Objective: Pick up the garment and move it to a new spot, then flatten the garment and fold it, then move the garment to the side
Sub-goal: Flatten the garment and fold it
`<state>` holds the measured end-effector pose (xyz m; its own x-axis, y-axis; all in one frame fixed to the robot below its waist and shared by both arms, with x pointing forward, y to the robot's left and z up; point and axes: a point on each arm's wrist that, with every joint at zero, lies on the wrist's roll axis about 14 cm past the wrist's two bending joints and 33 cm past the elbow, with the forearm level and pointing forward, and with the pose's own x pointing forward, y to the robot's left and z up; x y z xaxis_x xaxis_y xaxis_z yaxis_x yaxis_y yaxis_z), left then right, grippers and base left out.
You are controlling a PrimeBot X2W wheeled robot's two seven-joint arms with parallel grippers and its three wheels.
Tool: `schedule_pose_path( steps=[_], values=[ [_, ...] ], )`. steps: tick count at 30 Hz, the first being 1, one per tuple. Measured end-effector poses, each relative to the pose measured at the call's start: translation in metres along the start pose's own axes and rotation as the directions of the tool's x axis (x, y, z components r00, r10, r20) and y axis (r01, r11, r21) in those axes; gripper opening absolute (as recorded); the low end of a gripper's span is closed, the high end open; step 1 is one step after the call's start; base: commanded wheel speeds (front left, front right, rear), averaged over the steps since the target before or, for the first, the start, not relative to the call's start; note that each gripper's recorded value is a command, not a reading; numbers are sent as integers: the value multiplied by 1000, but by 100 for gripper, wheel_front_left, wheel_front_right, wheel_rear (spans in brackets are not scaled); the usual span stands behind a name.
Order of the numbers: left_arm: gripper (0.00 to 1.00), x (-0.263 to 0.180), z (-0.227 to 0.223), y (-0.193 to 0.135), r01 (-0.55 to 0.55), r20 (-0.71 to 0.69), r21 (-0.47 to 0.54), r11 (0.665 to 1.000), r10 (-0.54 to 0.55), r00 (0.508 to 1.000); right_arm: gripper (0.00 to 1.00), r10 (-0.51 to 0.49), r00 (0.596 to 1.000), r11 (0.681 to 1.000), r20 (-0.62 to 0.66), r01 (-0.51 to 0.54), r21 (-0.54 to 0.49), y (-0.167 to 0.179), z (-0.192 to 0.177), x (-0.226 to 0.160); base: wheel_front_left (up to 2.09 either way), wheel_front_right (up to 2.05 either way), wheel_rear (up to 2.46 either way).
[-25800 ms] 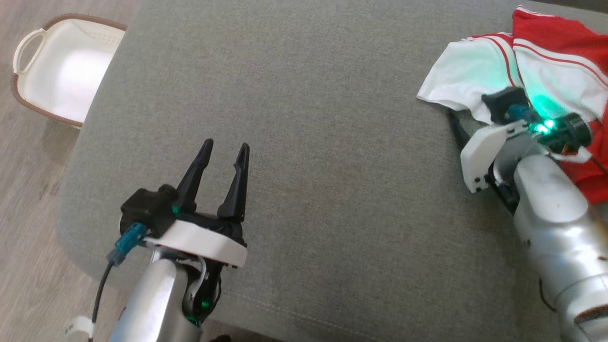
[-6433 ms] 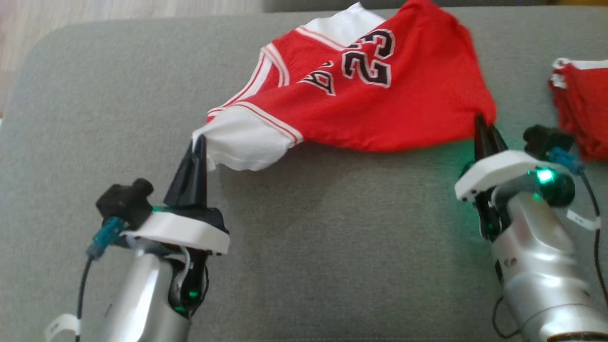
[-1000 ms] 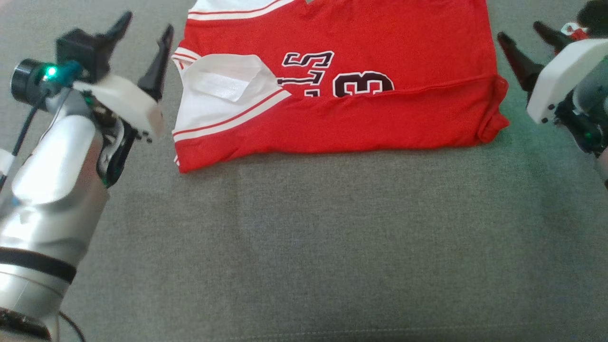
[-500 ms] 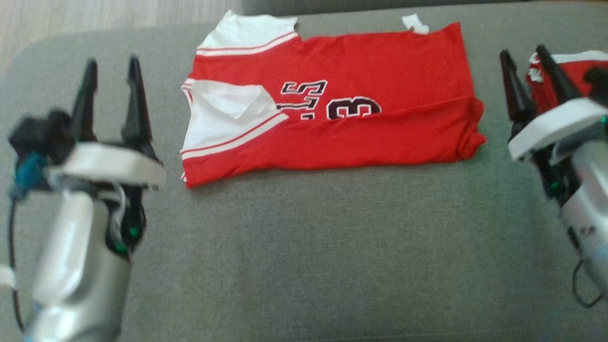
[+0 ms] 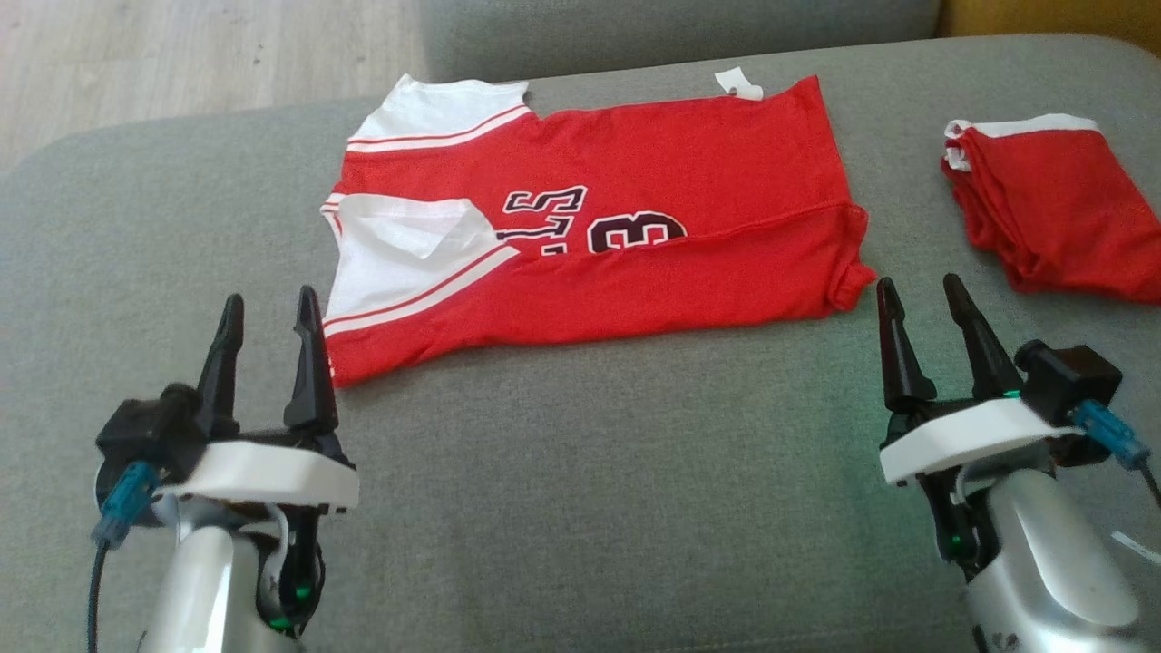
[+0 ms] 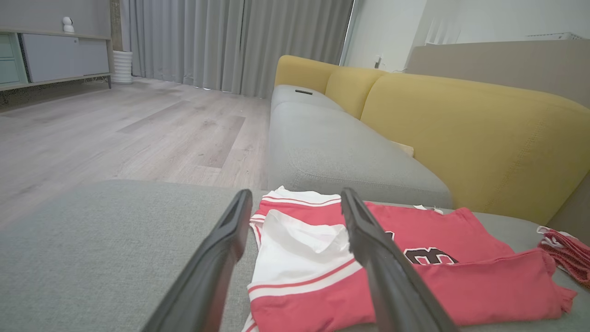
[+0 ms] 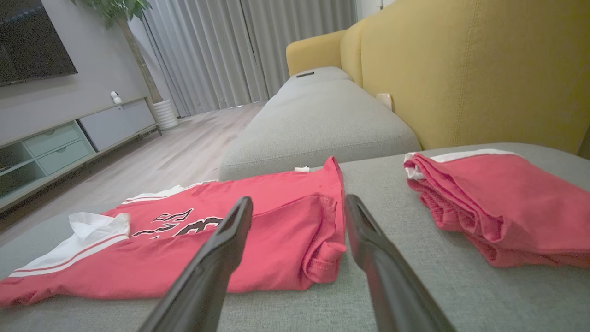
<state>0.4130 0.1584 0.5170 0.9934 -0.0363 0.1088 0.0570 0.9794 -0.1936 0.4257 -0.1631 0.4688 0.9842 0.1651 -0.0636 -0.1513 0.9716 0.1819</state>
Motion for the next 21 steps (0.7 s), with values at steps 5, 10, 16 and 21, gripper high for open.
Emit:
schedule_pose_path(
  steps=[5, 10, 16, 21],
  values=[
    [100, 0, -13, -2, 11, -35, 1, 1000, -11, 999, 100, -12, 999, 1000, 44, 13, -12, 5, 9, -2, 0, 0, 0],
    [100, -3, -44, -5, 31, -131, 14, 999, -29, 991, 100, -28, 997, 999, 70, 29, -17, 1, 16, 0, 0, 0, 0],
    [100, -5, -96, 1, 19, -294, 65, 998, 1, 956, 100, -45, 997, 999, 66, 47, -24, -5, 14, -1, 0, 0, 0],
    [100, 9, -119, 3, 19, -363, 90, 996, 15, 932, 100, -65, 996, 998, 54, 66, -20, -12, 9, -2, 0, 0, 0]
  ],
)
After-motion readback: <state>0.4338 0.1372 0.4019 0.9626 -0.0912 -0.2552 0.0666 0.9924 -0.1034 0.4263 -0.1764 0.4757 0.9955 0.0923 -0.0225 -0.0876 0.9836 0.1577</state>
